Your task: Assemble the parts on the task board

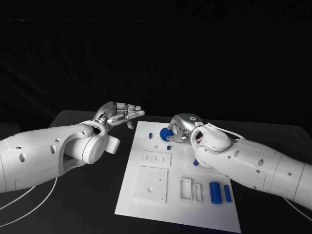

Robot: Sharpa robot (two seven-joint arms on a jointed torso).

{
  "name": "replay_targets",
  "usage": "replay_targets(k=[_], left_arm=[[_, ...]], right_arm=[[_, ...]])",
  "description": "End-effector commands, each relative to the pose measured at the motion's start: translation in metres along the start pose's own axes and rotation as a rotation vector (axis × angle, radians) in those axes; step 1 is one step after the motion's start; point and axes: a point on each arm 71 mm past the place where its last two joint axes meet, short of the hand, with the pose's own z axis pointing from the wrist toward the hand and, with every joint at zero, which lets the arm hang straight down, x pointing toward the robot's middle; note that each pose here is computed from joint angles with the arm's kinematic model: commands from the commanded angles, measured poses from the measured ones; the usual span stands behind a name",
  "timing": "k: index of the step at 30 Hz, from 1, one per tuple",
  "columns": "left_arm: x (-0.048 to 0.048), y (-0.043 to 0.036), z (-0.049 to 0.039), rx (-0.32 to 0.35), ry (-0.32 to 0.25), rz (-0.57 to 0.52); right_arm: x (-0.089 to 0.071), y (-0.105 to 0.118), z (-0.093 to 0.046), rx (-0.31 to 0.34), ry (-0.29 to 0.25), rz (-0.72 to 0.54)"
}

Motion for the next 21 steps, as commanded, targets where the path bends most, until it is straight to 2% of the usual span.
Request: replay_targets(k=[1, 21], left_arm=[[0.0025, -0.0023, 0.0009, 0.009, 0.018, -0.007], [0.0033, -0.0021, 0.0015, 0.006, 0.023, -0.007]], right_arm=[[0.0070, 0.0023, -0.0006, -0.009, 0.029, -0.010], [0.0093, 0.0024, 0.0027, 0.006, 0.034, 0.008]])
